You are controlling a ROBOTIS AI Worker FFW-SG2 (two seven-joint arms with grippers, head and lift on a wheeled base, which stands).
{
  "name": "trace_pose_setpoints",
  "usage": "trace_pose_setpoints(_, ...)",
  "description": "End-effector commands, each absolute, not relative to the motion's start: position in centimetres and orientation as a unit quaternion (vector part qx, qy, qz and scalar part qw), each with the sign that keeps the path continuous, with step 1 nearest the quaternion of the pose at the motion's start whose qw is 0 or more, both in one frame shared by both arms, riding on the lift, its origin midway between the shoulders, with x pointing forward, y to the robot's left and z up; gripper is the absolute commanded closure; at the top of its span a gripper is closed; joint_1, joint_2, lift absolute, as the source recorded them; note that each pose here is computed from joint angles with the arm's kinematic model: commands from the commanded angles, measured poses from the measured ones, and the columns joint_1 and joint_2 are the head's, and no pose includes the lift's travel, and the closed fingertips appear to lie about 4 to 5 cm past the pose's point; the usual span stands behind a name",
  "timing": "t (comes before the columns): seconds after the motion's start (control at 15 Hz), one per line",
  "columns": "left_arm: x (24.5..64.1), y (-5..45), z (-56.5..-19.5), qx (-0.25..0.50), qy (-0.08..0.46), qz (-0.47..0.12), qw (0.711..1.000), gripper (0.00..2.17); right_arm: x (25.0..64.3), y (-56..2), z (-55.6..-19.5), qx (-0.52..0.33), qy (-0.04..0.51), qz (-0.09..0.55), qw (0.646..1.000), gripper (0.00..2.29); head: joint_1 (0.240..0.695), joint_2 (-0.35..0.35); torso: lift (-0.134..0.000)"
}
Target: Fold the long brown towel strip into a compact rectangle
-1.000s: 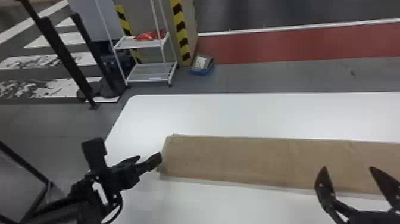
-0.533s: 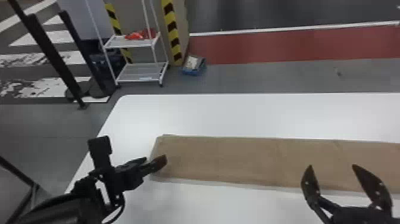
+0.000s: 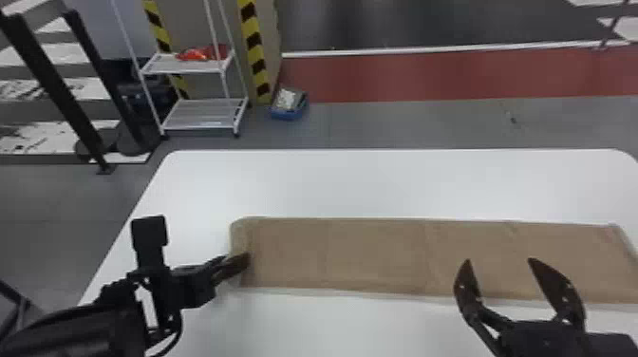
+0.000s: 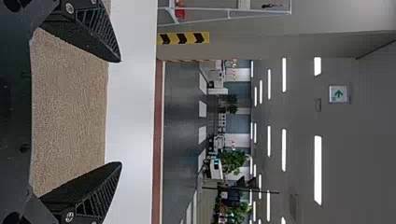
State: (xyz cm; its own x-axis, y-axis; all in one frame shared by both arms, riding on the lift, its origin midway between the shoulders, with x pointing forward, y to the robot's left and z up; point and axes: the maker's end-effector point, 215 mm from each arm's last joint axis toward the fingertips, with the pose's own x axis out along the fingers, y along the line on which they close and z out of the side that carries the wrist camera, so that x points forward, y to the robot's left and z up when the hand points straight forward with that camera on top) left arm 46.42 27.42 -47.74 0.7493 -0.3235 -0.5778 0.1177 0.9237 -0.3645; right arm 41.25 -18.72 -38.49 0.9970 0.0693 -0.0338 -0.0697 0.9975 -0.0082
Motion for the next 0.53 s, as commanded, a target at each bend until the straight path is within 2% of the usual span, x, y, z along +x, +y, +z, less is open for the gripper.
trace_pose_setpoints(0.0, 45.8, 27.2, -48.3, -0.156, 0.348, -0.121, 0.916, 2.14, 41.5, -18.7, -38.7, -0.003, 0.018, 0.034, 0.999, 0.1, 0.695, 0.112, -0.11)
trace_pose_setpoints(0.27, 45.7, 28.4, -47.1, -0.164, 0.335, -0.127, 0.919, 2.14, 41.8, -19.1, -39.0, 0.002, 0.02, 0.03, 0.999, 0.1, 0.695, 0.107, -0.11)
trace_pose_setpoints(0.47, 46.3, 32.1, -45.3, -0.182, 0.316, -0.105, 0.925, 2.14, 41.8, -19.3, -39.3, 0.004, 0.022, 0.028, 0.999, 0.1, 0.695, 0.118, -0.11)
